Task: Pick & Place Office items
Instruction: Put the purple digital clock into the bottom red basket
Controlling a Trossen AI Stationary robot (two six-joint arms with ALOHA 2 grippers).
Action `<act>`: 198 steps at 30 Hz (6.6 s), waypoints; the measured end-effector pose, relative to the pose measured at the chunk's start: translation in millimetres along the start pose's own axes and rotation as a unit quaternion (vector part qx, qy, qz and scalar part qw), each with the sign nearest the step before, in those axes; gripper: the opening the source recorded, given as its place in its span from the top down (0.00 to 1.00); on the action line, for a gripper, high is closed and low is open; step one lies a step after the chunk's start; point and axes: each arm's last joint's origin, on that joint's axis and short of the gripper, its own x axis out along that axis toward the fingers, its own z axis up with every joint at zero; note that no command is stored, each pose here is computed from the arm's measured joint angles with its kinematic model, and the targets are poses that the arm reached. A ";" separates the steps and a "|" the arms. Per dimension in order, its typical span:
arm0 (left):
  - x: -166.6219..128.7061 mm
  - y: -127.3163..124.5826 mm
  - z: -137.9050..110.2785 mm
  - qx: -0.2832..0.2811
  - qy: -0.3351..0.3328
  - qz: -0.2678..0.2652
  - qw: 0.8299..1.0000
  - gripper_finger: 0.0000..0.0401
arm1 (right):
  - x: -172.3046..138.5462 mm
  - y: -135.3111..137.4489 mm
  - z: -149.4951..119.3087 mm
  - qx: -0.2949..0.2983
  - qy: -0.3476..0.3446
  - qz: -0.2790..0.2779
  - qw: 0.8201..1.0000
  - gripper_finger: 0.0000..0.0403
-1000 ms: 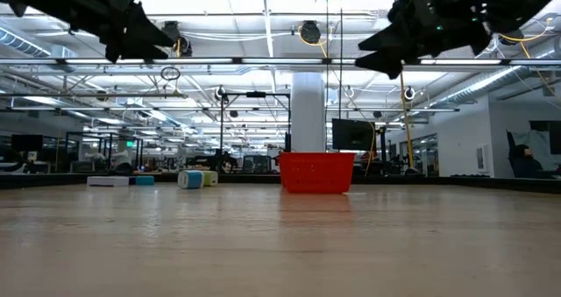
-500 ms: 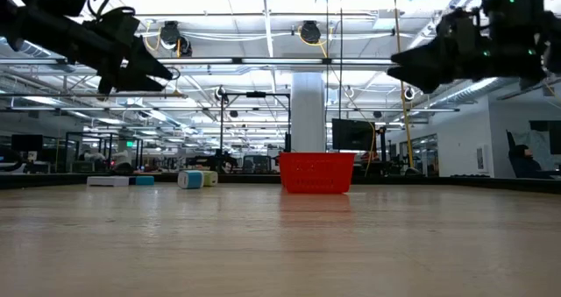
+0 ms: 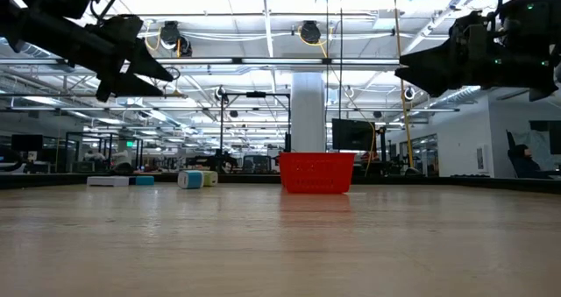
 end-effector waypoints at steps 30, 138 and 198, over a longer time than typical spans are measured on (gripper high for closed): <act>40.0 51.5 -76.3 -0.107 0.229 0.393 0.884 0.39 | 0.0 -2.8 -2.8 0.005 0.010 -0.044 0.999 0.35; 51.0 4.8 -70.1 0.146 0.394 0.128 0.898 0.39 | 1.6 8.1 14.1 0.001 -0.073 0.021 0.997 0.35; 61.2 -41.0 -45.0 0.342 0.217 0.020 0.914 0.62 | 145.3 29.2 -6.2 0.037 0.116 -0.050 0.991 0.35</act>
